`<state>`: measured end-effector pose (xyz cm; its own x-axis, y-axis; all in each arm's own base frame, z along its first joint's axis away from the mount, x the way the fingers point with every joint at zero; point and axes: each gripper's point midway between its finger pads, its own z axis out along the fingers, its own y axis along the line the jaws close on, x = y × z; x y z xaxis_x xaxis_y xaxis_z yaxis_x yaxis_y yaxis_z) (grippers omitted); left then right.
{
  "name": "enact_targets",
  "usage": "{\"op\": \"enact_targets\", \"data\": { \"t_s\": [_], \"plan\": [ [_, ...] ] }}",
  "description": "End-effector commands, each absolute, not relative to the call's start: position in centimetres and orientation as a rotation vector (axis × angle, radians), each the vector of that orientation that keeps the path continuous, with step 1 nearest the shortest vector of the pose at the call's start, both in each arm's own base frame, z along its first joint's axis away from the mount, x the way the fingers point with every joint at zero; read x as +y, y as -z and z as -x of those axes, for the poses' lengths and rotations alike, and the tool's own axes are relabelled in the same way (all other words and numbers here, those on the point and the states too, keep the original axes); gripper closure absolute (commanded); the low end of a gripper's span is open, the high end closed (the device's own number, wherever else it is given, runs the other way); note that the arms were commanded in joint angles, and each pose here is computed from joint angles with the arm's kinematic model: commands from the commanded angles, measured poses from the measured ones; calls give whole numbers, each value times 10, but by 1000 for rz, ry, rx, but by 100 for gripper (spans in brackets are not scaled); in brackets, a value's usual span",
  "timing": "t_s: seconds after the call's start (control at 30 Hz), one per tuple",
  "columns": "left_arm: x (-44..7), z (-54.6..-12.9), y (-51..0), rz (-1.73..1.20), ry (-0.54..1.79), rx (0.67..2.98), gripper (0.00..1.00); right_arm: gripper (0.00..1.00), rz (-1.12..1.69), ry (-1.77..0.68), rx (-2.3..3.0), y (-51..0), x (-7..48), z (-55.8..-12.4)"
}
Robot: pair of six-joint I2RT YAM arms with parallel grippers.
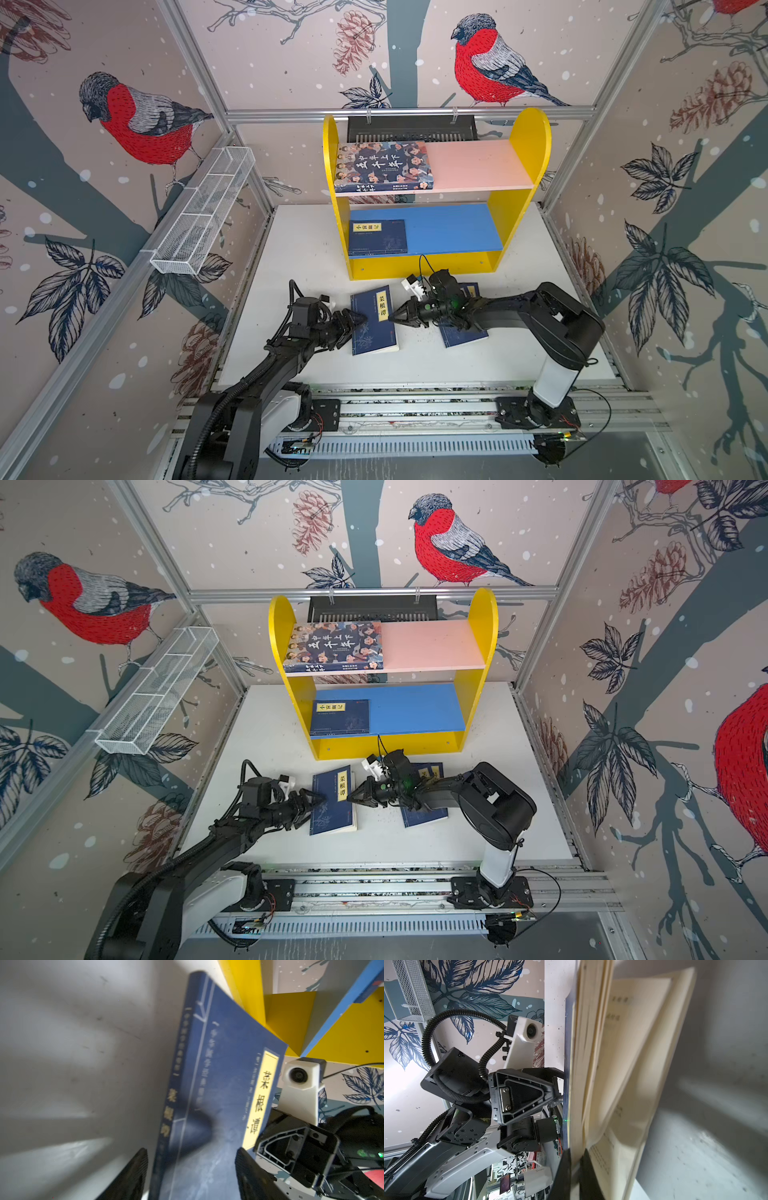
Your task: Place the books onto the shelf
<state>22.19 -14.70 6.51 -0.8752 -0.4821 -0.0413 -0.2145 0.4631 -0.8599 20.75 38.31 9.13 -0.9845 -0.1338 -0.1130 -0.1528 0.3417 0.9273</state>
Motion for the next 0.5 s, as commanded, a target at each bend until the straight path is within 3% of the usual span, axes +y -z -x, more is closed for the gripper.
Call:
{"op": "enact_targets", "data": {
  "t_s": [0.0, 0.13, 0.27, 0.4, 0.47],
  "plan": [
    [-156, -225, -85, 557, 1483, 2368, 39, 100, 328, -1823, 2500, -101, 387, -207],
    [-160, -227, -96, 546, 1534, 2335, 58, 100, 327, -1832, 2498, -100, 388, -207],
    [-160, -227, -103, 520, 1539, 2318, 84, 99, 323, -1828, 2507, -98, 389, -208],
    [-160, -227, -109, 499, 1531, 2300, 100, 77, 290, -1803, 2525, -94, 387, -213],
    [-158, -228, -113, 493, 1508, 2298, 100, 64, 259, -1781, 2530, -94, 384, -217]
  ]
}}
